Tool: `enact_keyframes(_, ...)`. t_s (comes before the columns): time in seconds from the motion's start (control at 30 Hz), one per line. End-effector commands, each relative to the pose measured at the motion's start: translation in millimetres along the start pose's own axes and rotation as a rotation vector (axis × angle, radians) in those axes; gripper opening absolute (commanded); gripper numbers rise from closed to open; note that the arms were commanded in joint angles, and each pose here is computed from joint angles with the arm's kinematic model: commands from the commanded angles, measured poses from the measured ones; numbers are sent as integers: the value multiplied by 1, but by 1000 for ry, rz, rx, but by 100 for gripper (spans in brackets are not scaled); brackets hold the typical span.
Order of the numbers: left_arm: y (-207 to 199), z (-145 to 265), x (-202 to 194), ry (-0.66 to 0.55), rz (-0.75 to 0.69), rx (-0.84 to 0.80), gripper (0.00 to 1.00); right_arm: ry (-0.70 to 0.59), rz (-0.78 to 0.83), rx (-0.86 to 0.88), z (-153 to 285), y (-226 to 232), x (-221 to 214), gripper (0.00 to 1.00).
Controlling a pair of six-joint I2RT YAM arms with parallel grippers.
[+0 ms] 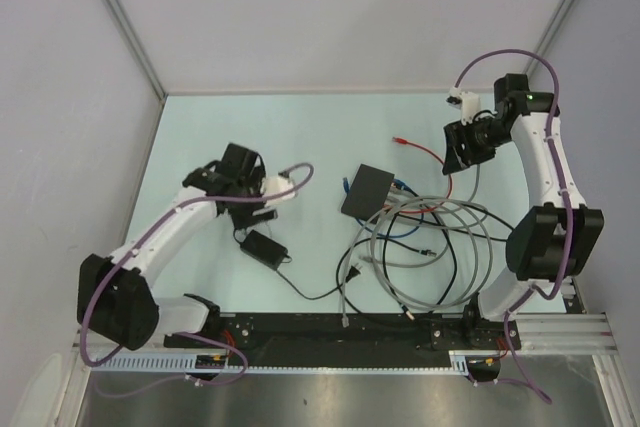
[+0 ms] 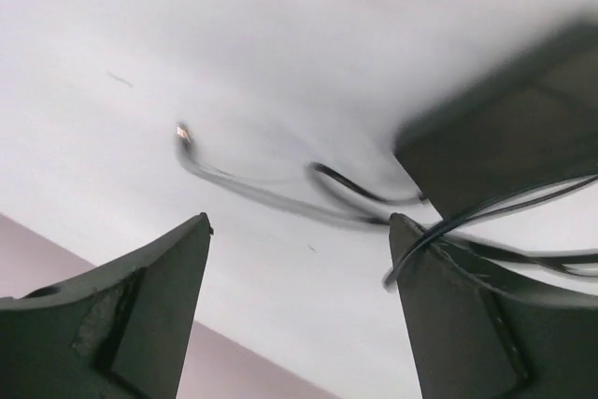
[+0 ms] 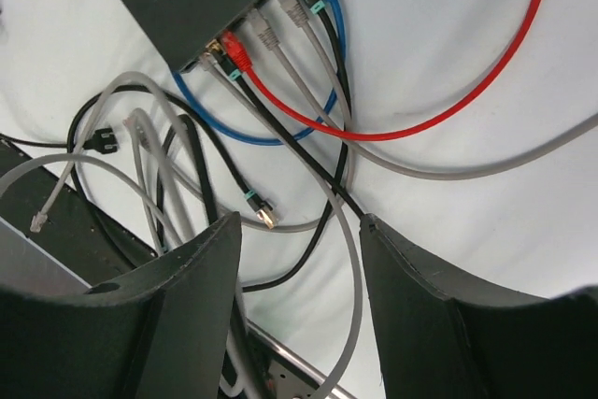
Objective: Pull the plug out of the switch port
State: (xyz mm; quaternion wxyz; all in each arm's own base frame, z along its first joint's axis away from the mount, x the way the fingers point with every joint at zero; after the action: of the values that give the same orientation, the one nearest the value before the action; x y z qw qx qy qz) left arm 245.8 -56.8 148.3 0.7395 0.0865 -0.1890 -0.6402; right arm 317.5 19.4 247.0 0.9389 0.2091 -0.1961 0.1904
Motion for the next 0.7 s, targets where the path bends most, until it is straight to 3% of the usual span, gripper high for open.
enact_keyframes(0.0,39,95,73,-388,212,76,88,-101,45,15,24,21,0,59)
enact_keyframes(0.03,51,125,95,-516,228,72,90,-151,57,8,24,20,7,59)
enact_keyframes(0.1,61,140,117,-611,312,6,93,-204,68,19,17,16,17,59)
enact_keyframes(0.13,70,164,135,-717,300,-10,93,-202,51,26,10,11,21,59)
enact_keyframes(0.23,92,167,169,-806,363,-91,95,-203,39,45,-3,0,34,57)
enact_keyframes(0.43,125,91,216,-754,452,-270,89,-123,-14,116,-69,-44,55,50)
enact_keyframes(0.67,117,-2,239,-704,435,-512,77,-13,-90,269,-135,-70,59,43)
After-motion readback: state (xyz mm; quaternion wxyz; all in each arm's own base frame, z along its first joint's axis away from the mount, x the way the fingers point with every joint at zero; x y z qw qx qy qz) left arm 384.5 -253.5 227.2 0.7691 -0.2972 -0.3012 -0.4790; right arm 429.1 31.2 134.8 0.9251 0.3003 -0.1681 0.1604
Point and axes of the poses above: each gripper's point midway between its finger pads, its own z axis back along the fingers, its own y axis along the line the jaws close on, x = y × z, the point moved 6 cm from there along z, back along the fingers, and after that the axes turned 6 degrees about -z, right-handed, at the moved point
